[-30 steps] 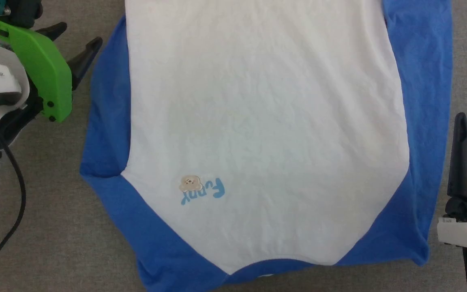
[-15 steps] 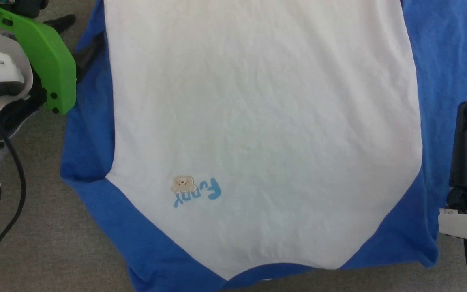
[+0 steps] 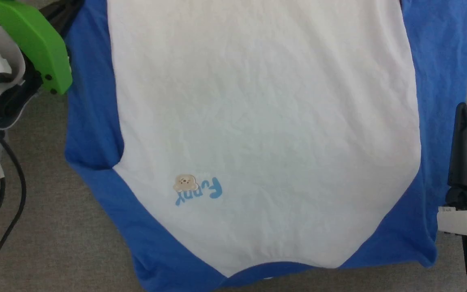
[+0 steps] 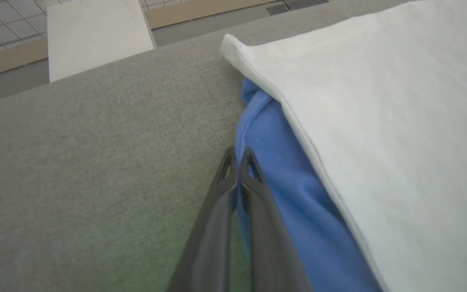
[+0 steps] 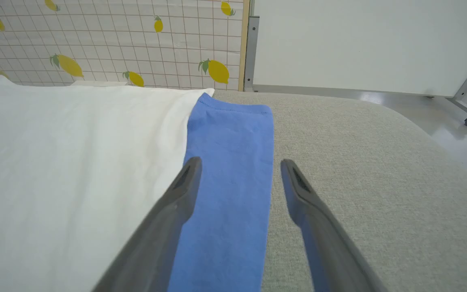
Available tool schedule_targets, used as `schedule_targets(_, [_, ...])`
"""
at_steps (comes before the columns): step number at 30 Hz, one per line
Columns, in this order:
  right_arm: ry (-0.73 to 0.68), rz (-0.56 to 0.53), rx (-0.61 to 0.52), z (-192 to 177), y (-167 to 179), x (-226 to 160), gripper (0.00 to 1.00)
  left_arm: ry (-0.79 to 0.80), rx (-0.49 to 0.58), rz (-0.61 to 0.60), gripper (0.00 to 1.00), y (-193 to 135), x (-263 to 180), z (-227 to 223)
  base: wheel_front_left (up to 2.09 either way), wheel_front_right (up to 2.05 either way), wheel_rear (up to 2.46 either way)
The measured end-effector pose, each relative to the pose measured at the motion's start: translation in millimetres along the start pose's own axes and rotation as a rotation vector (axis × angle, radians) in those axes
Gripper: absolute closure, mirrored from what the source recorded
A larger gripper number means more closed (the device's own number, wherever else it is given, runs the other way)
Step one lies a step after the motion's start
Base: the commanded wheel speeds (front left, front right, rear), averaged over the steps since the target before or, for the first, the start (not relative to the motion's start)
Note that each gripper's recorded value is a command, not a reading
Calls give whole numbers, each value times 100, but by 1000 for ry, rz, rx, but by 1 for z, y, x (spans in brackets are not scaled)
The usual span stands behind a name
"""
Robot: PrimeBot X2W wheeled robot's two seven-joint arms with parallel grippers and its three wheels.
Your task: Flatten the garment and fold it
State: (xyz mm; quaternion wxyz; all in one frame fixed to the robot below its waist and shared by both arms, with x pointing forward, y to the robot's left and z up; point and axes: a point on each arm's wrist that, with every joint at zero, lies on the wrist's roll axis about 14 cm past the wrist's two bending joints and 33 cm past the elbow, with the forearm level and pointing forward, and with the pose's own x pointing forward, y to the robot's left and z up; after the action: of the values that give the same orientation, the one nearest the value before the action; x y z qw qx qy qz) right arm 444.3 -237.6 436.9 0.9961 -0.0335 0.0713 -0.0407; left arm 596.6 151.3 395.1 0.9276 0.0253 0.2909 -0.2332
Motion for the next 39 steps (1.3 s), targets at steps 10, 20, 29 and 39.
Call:
schedule_targets(10, [-65, 10, 35, 28, 3, -14, 0, -220, -73, 181, 100, 36, -82, 29, 0, 0, 0])
schedule_targets(20, [-114, 13, 69, 54, 0, -44, 0, -430, -215, 409, 100, 57, -194, 18, 0, 0, 0])
schedule_targets(29, [-175, 25, 86, 77, 1, -61, 0, -515, -258, 611, 100, 62, -282, -6, 0, 0, 0])
schedule_targets(39, [-220, 45, 108, 92, 6, -67, 0, -580, -178, 557, 100, 17, -298, 18, 0, 0, 0])
